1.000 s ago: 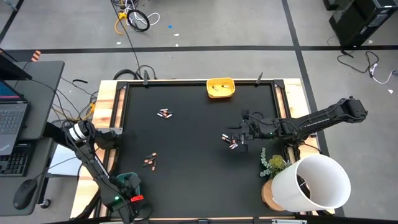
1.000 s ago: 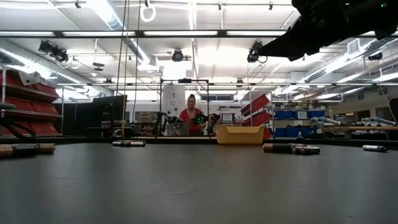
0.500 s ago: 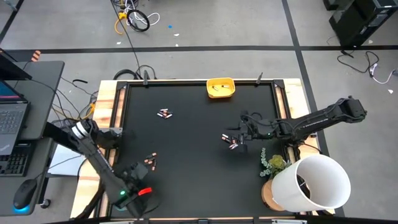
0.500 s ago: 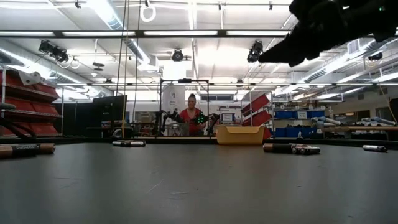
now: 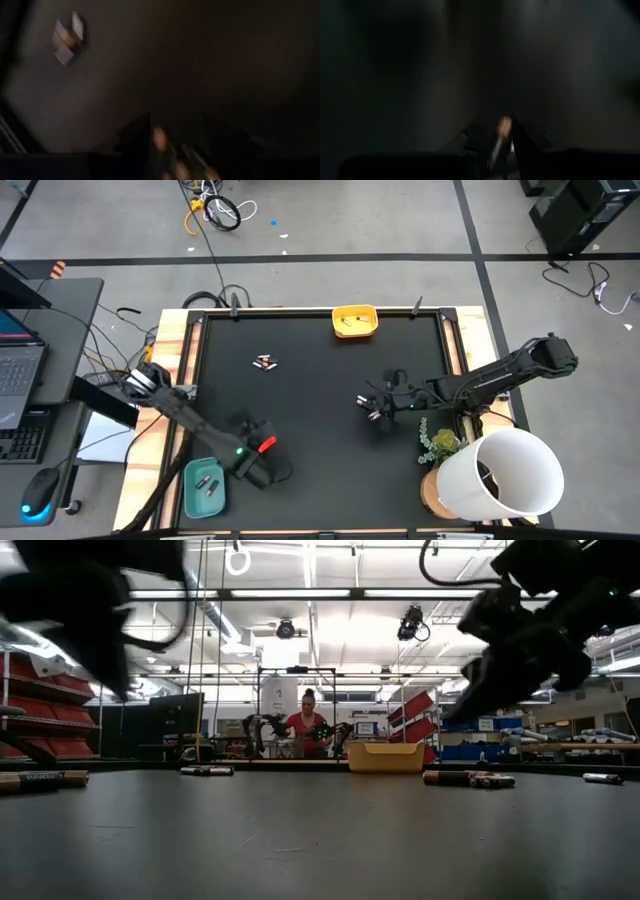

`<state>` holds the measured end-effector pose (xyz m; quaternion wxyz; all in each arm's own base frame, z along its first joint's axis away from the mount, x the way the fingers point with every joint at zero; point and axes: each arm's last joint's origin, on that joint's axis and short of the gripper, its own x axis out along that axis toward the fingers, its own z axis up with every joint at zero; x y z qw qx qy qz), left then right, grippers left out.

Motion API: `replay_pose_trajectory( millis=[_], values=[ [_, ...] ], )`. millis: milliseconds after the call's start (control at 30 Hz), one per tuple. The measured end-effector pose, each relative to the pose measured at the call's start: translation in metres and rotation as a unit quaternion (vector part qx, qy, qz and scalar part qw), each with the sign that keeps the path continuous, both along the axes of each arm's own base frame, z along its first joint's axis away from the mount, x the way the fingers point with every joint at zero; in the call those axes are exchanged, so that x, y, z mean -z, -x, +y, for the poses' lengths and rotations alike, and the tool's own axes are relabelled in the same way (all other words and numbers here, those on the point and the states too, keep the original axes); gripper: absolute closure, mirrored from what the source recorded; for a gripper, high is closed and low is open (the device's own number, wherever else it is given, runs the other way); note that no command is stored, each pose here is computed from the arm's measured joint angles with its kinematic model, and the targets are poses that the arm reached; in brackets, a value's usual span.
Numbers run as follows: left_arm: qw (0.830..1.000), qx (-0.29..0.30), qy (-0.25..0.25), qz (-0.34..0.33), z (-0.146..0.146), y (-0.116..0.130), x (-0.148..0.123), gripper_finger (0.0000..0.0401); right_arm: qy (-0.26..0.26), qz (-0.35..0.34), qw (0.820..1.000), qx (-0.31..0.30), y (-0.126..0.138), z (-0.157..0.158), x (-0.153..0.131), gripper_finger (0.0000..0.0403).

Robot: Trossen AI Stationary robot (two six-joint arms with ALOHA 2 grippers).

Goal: Sort batteries
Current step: Put the silver battery into the yellow bin

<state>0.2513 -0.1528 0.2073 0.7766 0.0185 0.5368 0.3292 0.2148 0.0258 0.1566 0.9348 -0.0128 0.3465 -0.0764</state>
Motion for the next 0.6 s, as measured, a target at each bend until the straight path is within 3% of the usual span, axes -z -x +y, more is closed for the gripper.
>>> replay_pose_trajectory(
  millis=[267,400,600],
  values=[
    [0.978,0.034,-0.2,-0.051,0.038,-0.023,-0.008,0.0204,-0.026,0.101,0.986,0.127,0.011,-0.005,-0.017,0.0304],
    [0.968,0.059,-0.244,-0.025,0.059,-0.037,-0.004,0.0204,-0.065,0.158,0.97,0.171,0.014,-0.016,-0.027,0.03],
    [0.942,0.142,-0.302,0.042,0.086,-0.057,0.022,0.0204,-0.137,0.234,0.923,0.273,0.028,-0.043,-0.029,0.0304]
  ],
)
